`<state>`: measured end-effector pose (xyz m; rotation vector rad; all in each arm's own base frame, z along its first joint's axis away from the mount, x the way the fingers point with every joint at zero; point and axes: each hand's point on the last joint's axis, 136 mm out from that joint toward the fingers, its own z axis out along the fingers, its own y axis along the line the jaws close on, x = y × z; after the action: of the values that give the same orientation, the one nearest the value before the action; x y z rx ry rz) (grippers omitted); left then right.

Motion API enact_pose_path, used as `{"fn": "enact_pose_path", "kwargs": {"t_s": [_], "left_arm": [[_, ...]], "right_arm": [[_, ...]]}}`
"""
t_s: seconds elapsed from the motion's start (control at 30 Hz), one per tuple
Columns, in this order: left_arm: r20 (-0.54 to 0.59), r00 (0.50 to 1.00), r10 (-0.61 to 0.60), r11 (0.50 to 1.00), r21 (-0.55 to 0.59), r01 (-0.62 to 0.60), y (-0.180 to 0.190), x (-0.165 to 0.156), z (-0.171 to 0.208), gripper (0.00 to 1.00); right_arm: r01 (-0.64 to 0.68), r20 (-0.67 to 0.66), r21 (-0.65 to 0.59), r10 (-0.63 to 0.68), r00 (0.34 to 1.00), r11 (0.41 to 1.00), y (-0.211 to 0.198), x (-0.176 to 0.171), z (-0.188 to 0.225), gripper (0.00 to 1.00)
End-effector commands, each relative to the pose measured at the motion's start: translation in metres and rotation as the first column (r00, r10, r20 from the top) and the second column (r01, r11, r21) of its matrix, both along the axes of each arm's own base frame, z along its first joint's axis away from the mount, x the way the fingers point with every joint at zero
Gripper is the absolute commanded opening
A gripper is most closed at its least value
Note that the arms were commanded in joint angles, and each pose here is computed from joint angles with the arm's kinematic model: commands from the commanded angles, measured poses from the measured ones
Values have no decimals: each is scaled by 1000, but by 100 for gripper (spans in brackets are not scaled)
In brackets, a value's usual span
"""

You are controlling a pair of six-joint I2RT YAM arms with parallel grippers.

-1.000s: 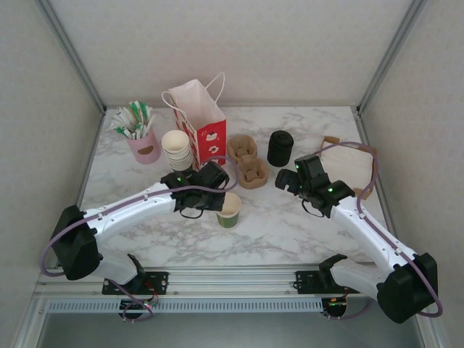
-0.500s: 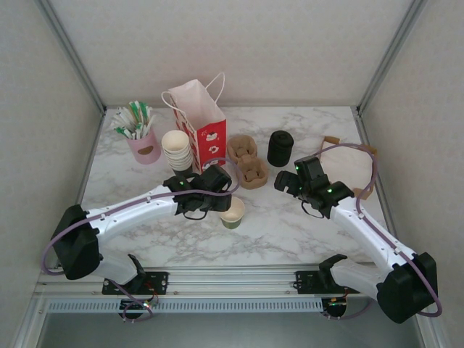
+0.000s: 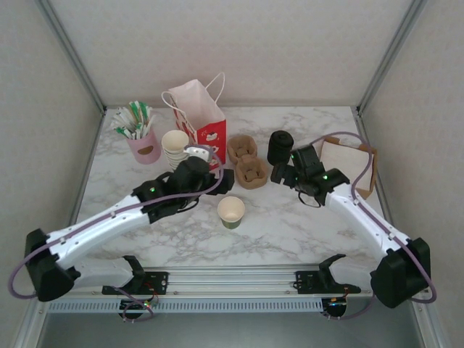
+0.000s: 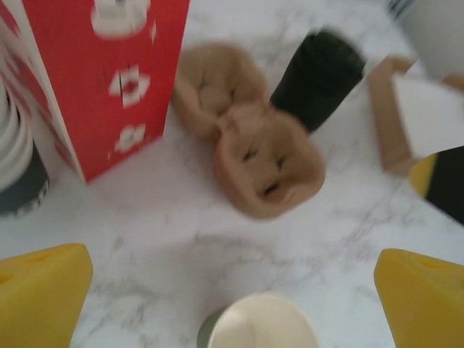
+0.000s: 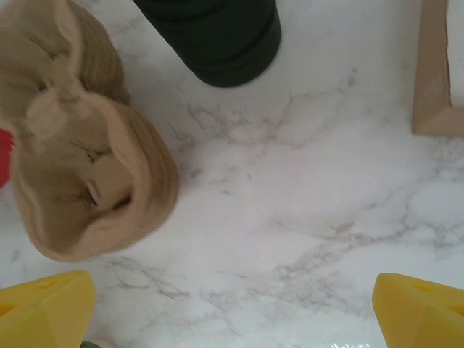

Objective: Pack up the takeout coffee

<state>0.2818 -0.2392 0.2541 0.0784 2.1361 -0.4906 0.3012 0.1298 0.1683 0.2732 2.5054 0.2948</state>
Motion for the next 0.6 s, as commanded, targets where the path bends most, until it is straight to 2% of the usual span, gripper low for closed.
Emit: {"fn": "enact_pose_path", "kwargs": {"t_s": [0.0,0.17,0.37,0.57], "left_arm": [[201,979,44,999,-39,-36,7,14,19,100],[298,950,99,994,-72,-81,24,14,6,100],[338,937,89,994,-87,-63,37,1,-22,100],[364,926,99,994,-85,-72,45,-3,-25,100]], "right_arm": [[-13,54,-68,17,998,998,-2,23,23,99],[-91,61,-144,101,993,985,9,66,44,99],[-132,50,-46,134,990,990,7,117,45,99],[-160,-21,5,160,987,987,9,152,34,98]]}}
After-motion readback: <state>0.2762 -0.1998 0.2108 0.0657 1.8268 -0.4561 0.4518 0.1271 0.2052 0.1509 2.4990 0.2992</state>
